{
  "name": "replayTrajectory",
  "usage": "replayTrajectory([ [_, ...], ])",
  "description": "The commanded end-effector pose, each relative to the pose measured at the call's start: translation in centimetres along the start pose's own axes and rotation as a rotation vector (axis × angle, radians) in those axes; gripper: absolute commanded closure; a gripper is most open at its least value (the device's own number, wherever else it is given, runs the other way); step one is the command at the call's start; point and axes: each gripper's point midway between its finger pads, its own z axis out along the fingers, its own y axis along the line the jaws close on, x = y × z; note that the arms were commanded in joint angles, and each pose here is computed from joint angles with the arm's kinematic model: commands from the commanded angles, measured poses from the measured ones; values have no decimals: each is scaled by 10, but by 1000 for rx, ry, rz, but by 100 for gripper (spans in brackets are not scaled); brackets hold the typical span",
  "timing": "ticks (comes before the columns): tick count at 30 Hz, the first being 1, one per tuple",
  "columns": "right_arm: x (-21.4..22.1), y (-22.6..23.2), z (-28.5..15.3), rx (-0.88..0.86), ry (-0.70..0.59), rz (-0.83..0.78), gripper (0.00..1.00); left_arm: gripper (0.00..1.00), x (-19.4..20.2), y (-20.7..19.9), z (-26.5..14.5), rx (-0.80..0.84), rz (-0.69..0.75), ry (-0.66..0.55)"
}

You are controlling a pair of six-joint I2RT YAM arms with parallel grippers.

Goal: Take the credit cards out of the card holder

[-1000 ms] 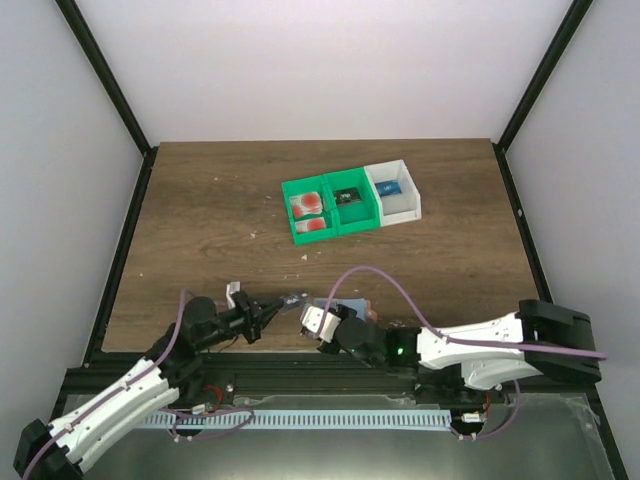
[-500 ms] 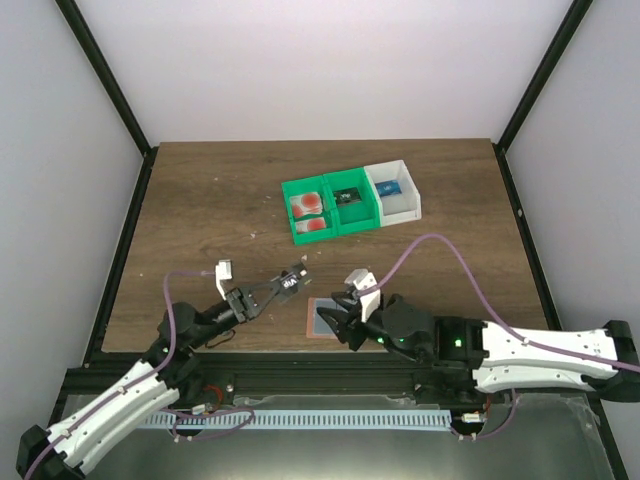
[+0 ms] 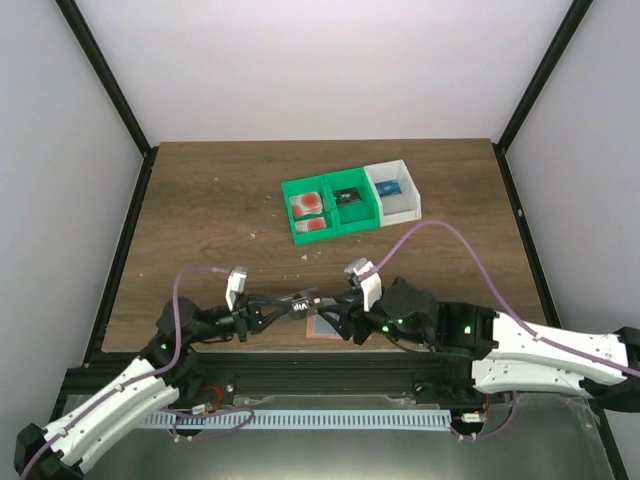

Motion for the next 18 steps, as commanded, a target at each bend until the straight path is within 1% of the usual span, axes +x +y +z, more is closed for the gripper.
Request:
replayTrajectory([
  [1, -23, 16, -25, -10, 60, -169, 46, 100, 17, -21, 5, 76, 112, 182],
  [4, -35, 24, -36, -26, 63, -225, 43, 100, 26, -19, 9, 83, 115, 267],
  [8, -38, 36, -39, -63, 108, -284, 44, 100, 29, -31, 13, 174, 97, 299],
  [13, -21, 32, -19, -70, 195, -322, 45, 100, 33, -38, 14, 238, 82, 330],
  [18, -8, 43, 1, -182, 304, -324, 47, 100, 36, -43, 11, 291, 72, 343],
])
